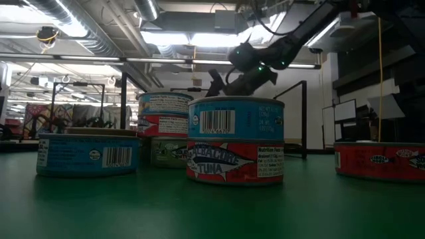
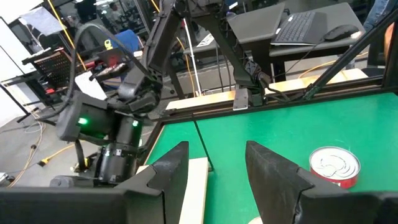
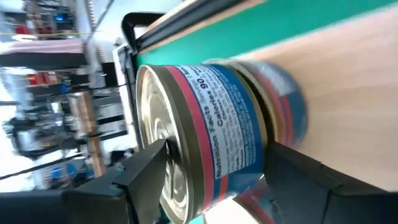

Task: Stack canned seafood by type on shelf
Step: Stack the blue-pink tuna can on top of the blue-pink tuna can on the shelf, then put the yellow-blue tuna can on the shelf

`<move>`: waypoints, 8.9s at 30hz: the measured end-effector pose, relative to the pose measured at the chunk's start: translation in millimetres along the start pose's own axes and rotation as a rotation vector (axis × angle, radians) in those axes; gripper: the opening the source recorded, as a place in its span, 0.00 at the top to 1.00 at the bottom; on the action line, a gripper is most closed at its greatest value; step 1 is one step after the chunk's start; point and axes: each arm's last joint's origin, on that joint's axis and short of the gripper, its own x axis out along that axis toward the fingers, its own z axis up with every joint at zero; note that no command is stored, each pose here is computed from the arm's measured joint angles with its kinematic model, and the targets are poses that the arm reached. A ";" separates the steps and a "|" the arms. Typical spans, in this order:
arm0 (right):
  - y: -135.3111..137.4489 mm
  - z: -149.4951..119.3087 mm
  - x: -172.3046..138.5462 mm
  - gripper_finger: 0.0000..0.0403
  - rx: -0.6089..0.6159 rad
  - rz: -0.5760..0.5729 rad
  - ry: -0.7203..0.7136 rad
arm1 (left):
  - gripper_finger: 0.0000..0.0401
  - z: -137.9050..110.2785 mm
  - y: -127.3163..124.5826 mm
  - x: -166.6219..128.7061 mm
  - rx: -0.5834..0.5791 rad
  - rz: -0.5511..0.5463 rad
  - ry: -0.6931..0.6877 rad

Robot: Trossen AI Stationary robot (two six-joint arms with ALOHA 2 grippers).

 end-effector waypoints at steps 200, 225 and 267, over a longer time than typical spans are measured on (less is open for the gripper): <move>27.1 -257.2 -120.3 0.37 -1.715 -0.164 0.544 | 1.00 -117.0 -41.0 77.1 0.238 0.158 0.805; 27.1 -257.2 -120.3 0.37 -1.736 -0.158 0.547 | 1.00 -136.2 27.8 92.7 0.157 0.319 0.929; 27.4 -257.3 -120.2 0.37 -1.736 -0.155 0.545 | 1.00 -158.8 97.3 110.1 -0.026 0.340 0.899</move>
